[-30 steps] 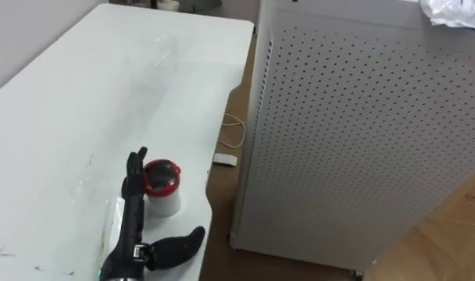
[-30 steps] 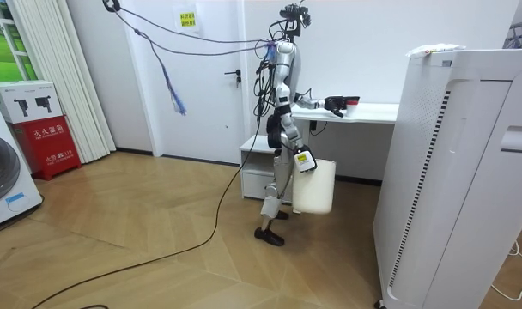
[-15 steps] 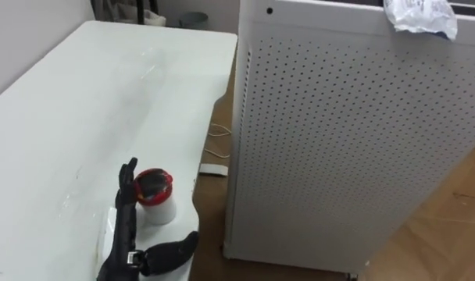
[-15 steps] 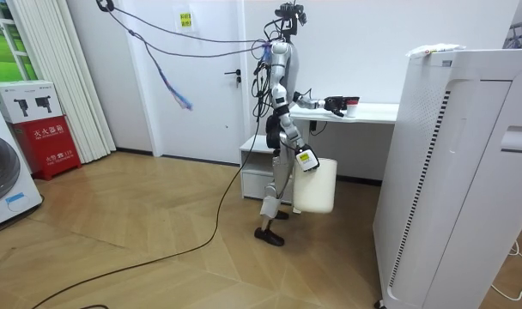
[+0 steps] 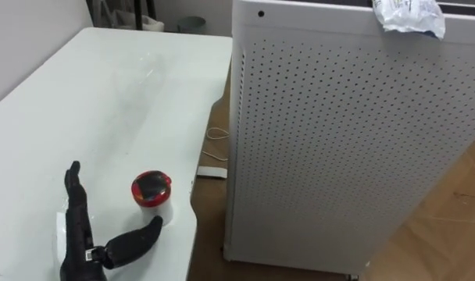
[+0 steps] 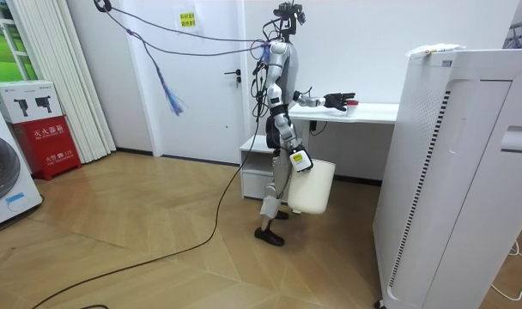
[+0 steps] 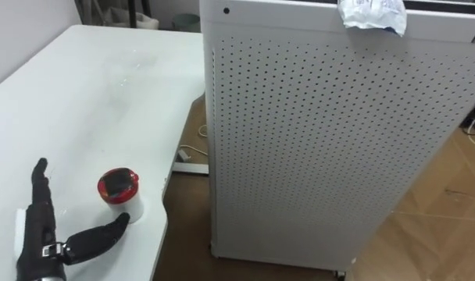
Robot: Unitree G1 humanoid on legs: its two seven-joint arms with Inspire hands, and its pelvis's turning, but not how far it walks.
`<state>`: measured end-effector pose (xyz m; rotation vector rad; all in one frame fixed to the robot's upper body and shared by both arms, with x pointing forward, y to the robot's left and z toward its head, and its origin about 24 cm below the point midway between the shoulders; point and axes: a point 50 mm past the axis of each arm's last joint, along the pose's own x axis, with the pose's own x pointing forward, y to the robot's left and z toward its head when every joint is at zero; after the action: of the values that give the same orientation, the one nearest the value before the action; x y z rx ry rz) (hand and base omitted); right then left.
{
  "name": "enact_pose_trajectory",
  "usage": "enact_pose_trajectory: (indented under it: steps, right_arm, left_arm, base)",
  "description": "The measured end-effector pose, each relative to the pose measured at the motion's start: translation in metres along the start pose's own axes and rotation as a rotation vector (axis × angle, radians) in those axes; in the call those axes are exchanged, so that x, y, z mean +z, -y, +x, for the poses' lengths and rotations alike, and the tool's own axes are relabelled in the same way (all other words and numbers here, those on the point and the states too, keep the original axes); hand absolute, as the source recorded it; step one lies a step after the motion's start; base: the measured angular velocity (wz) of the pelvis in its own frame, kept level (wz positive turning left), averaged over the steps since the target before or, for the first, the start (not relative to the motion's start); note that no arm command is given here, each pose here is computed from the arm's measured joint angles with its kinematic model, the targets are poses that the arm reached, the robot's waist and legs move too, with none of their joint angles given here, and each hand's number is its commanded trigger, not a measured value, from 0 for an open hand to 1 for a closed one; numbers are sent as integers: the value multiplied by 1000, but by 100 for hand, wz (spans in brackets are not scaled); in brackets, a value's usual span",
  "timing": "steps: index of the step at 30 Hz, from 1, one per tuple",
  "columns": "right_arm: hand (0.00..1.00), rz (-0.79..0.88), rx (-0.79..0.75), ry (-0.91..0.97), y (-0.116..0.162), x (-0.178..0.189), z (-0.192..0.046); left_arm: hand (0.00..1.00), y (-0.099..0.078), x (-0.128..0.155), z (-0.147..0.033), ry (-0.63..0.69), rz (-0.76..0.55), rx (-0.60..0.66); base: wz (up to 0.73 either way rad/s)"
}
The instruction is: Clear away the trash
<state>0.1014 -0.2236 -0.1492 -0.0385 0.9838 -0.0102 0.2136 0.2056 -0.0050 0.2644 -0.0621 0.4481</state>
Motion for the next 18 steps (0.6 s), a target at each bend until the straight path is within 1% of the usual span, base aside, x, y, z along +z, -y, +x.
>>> enact_pose_trajectory:
  steps: [4,10,14,18]
  right_arm:
    - [100,-1,4,-1,0,0,0]
    - [100,-2,0,-2,0,0,0]
    - [100,2,3,-8,-2,-2,0]
    - [100,3,3,-13,-2,-3,0]
  left_arm:
    - [0,-1,-1,0,-18,-28,23]
    - [0,-1,-1,0,-23,-36,34]
    - [0,1,-6,-2,-83,-98,33]
    - [0,5,-8,-4,-110,-124,11]
  base:
    - [-2]
    - [0]
    - [0]
    - [-2]
